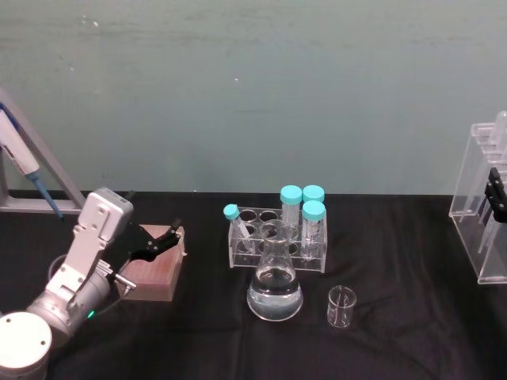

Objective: Place the experimental apparatus aside using one hand.

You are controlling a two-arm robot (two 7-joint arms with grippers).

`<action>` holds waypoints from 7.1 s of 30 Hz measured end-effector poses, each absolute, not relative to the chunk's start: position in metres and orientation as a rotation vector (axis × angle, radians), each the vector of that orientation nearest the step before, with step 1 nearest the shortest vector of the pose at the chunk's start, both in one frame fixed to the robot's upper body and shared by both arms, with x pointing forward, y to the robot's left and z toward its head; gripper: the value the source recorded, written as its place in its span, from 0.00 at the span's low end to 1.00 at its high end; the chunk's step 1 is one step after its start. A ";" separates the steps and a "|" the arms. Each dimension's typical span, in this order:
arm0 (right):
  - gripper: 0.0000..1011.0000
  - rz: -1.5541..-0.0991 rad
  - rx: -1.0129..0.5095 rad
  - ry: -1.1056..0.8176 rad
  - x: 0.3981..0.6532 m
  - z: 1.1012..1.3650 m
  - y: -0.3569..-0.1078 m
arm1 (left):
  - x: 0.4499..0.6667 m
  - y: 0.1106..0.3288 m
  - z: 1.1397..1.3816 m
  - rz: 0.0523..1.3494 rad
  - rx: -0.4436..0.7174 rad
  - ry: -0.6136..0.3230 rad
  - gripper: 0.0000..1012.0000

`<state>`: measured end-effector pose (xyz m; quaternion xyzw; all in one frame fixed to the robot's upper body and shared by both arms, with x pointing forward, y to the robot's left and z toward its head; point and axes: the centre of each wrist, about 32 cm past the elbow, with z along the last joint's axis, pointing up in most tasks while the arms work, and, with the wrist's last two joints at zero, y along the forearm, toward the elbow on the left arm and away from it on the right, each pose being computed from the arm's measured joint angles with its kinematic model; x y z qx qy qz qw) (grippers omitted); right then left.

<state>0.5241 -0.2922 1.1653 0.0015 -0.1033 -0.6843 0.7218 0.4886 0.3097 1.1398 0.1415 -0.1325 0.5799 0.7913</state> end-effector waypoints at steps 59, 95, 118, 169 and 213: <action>0.59 -1.537 0.010 -0.173 0.535 1.158 -0.341 | 0.489 0.310 1.140 1.248 0.304 -0.285 0.99; 0.59 -1.554 -0.003 -0.138 0.535 1.156 -0.342 | 0.489 0.310 1.140 1.248 0.304 -0.285 0.99; 0.59 -1.554 -0.011 -0.127 0.535 1.156 -0.343 | 0.489 0.310 1.140 1.248 0.304 -0.285 0.99; 0.99 -1.552 -0.013 -0.128 0.535 1.156 -0.343 | 0.489 0.310 1.140 1.248 0.304 -0.285 0.99; 0.99 -1.546 -0.007 -0.484 0.507 1.178 -0.311 | 0.489 0.310 1.140 1.248 0.304 -0.285 0.99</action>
